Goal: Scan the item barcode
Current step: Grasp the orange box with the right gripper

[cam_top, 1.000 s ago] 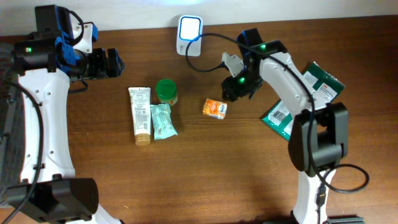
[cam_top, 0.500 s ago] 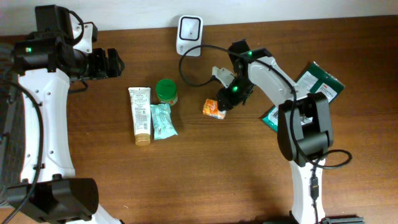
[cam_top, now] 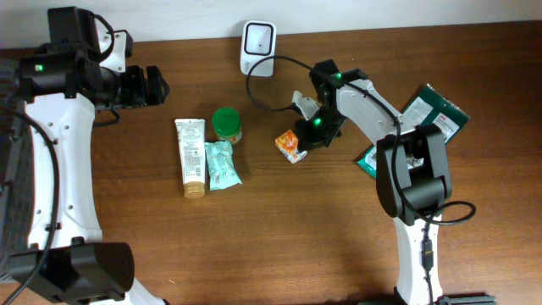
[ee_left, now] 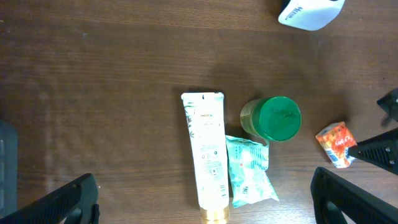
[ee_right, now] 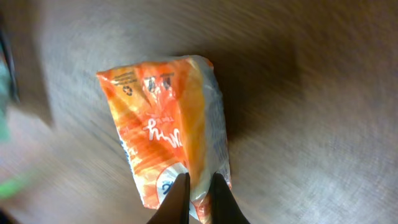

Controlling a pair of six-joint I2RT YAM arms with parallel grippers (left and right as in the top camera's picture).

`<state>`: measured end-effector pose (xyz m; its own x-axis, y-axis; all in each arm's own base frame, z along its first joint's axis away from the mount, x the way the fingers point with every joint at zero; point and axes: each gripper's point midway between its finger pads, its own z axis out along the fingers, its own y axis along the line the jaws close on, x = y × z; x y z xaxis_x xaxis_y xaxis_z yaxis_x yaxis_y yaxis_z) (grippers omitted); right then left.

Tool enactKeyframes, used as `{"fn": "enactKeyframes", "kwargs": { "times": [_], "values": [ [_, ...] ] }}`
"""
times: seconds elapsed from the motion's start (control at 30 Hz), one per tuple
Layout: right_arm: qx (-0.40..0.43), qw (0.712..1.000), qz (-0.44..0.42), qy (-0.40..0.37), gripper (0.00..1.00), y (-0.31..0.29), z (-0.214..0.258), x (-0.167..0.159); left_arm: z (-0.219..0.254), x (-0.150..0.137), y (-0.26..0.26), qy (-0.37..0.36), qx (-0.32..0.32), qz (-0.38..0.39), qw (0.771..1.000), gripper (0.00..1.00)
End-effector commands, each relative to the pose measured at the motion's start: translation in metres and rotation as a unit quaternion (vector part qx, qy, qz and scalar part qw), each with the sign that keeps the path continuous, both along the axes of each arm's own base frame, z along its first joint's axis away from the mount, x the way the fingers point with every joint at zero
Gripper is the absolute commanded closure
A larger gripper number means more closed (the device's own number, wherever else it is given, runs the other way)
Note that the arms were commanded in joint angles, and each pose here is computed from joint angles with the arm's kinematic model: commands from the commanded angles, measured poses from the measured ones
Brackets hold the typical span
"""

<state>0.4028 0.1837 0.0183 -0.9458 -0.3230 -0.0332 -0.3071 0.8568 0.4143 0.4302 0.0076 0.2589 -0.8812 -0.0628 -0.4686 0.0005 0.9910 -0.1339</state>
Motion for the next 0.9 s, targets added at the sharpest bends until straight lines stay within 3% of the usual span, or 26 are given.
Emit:
{"fn": "enactKeyframes", "kwargs": {
  "times": [0.0, 0.07, 0.47, 0.87],
  "values": [
    [-0.027, 0.978, -0.180, 0.100, 0.95, 0.009, -0.008, -0.010, 0.007, 0.001, 0.002, -0.011, 0.004, -0.003, 1.000, 0.01],
    [-0.033, 0.967, -0.225, 0.118, 0.89, 0.018, -0.008, -0.012, 0.007, 0.001, 0.002, -0.011, 0.004, -0.003, 1.000, 0.01],
    [-0.058, 0.976, -0.195, 0.077, 0.62, 0.026, -0.013, -0.009, 0.007, 0.001, 0.002, -0.011, 0.004, -0.003, 1.000, 0.01],
    [-0.094, 0.973, -0.205, 0.060, 0.63, 0.032, -0.021, -0.013, 0.007, 0.001, 0.002, -0.011, 0.004, -0.003, 1.000, 0.01]
  ]
}}
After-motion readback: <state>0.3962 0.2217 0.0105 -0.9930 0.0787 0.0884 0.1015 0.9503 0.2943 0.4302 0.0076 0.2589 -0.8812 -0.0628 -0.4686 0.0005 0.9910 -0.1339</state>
